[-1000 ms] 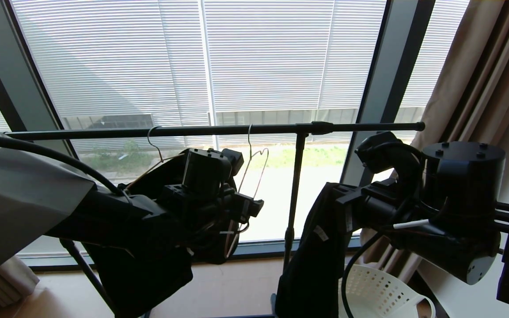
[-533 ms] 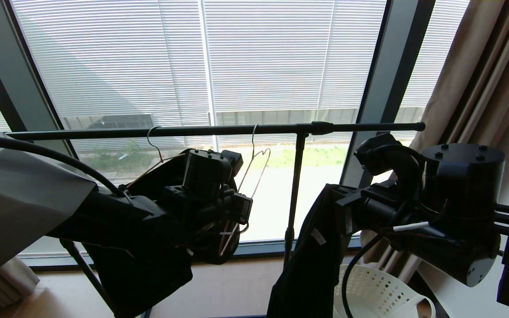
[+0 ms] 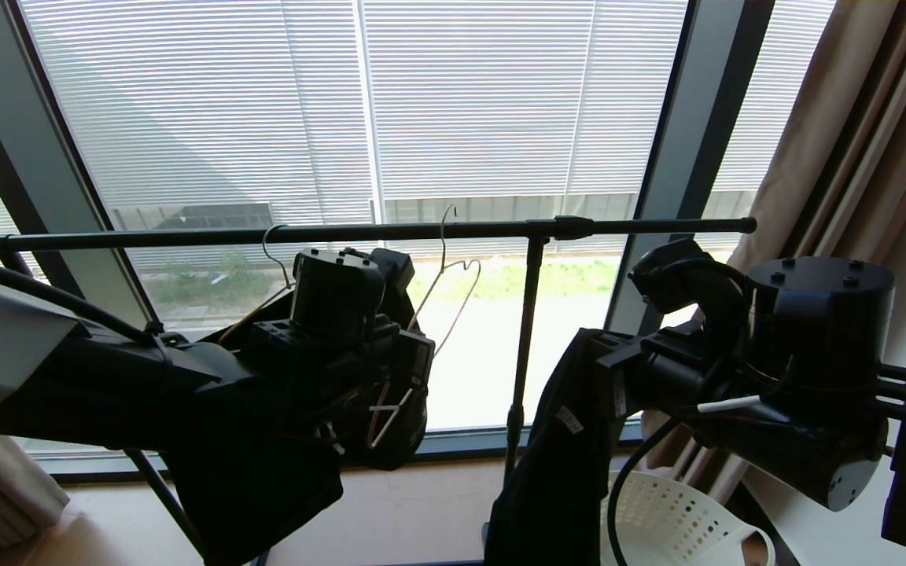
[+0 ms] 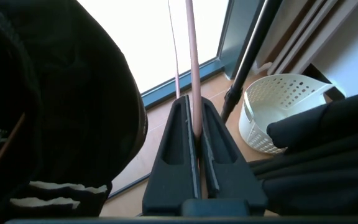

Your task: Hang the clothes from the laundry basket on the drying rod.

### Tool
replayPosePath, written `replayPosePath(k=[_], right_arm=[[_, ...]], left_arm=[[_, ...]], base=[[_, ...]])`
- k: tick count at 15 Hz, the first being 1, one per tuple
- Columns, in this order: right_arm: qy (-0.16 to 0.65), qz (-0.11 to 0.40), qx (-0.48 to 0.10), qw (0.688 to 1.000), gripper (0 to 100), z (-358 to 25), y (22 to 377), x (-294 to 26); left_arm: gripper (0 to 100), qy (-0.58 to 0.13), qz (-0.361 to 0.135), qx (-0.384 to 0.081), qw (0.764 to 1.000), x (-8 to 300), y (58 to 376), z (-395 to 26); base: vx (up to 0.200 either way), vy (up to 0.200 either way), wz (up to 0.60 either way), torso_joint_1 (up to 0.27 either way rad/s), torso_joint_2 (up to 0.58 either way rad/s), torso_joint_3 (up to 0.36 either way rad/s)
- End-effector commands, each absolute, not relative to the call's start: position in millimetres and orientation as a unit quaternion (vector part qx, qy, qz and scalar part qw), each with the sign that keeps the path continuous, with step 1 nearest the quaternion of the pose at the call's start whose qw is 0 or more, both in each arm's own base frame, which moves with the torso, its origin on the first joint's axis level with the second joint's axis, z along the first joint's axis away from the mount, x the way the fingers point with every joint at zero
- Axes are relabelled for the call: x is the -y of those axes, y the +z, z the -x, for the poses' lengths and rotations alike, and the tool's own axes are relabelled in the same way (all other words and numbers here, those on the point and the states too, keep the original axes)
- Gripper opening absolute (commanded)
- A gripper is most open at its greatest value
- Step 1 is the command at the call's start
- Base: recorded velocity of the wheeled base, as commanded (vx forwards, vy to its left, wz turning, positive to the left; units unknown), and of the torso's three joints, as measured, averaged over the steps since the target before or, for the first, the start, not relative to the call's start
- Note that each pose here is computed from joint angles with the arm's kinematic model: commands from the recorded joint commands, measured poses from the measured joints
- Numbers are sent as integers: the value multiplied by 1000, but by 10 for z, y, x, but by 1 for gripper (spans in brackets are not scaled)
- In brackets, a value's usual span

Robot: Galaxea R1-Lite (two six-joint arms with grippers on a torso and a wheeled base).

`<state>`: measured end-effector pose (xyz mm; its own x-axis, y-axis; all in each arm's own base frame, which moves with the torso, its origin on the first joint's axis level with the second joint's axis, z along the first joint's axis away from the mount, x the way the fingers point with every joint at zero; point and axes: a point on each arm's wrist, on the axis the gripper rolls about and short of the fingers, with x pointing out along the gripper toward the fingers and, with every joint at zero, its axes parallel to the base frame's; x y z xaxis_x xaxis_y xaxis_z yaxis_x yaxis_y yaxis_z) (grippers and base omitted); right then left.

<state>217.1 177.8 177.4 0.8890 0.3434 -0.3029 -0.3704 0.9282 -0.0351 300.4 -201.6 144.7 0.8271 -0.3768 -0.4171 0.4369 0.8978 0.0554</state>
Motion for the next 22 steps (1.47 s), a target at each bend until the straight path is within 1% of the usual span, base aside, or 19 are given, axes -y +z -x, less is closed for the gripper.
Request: replayPosePath(k=[1, 3, 6, 8, 9, 10, 13, 14, 16, 17, 18, 19, 20, 21, 22], right_arm=[[183, 47, -149, 971, 0, -2176, 1761, -1782], [184, 47, -151, 970, 0, -2178, 1753, -1789], [183, 48, -151, 970, 0, -2182, 1748, -1787], [184, 49, -149, 970, 0, -2170, 1762, -1782], [191, 58, -144, 969, 0, -2126, 1773, -1799], [185, 62, -142, 970, 0, -2089, 1774, -1810], [177, 85, -143, 970, 0, -1980, 1729, -1850], [182, 95, -137, 969, 0, -1923, 1746, -1859], [180, 119, -131, 967, 0, -1902, 1751, -1862], [181, 156, -125, 963, 0, -1904, 1747, -1862], [182, 174, -121, 960, 0, -1909, 1751, -1860], [183, 203, -115, 955, 0, -1913, 1758, -1847], [174, 216, -110, 954, 0, -1945, 1783, -1835], [163, 221, -107, 956, 0, -1988, 1803, -1828], [135, 242, -103, 955, 0, -2066, 1834, -1812]], left_arm=[[0, -215, -68, -187, 956, 1963, 1510, -2924], [0, -217, -55, -157, 962, 1930, 1563, -2875], [0, -220, -55, -156, 961, 1838, 1552, -2722], [0, -222, -51, -145, 963, 1754, 1574, -2582], [0, -224, -49, -131, 964, 1632, 1586, -2406], [0, -227, -55, -128, 964, 1510, 1551, -2230], [0, -256, -51, -125, 957, 1139, 1332, -1692], [0, -265, -48, -121, 955, 1025, 1258, -1518], [0, -293, -41, -111, 949, 900, 1192, -1314], [0, -322, -31, -98, 941, 831, 1186, -1191], [0, -335, -26, -91, 938, 823, 1207, -1169], [0, -352, -30, -89, 931, 820, 1210, -1165], [0, -353, -34, -84, 931, 812, 1215, -1166], [0, -352, -32, -86, 931, 807, 1213, -1171], [0, -366, -32, -98, 925, 809, 1189, -1169]], base=[[0, 0, 0, 0, 0, 0], [0, 0, 0, 0, 0, 0], [0, 0, 0, 0, 0, 0], [0, 0, 0, 0, 0, 0], [0, 0, 0, 0, 0, 0], [0, 0, 0, 0, 0, 0], [0, 0, 0, 0, 0, 0], [0, 0, 0, 0, 0, 0], [0, 0, 0, 0, 0, 0], [0, 0, 0, 0, 0, 0], [0, 0, 0, 0, 0, 0], [0, 0, 0, 0, 0, 0], [0, 0, 0, 0, 0, 0], [0, 0, 0, 0, 0, 0], [0, 0, 0, 0, 0, 0]])
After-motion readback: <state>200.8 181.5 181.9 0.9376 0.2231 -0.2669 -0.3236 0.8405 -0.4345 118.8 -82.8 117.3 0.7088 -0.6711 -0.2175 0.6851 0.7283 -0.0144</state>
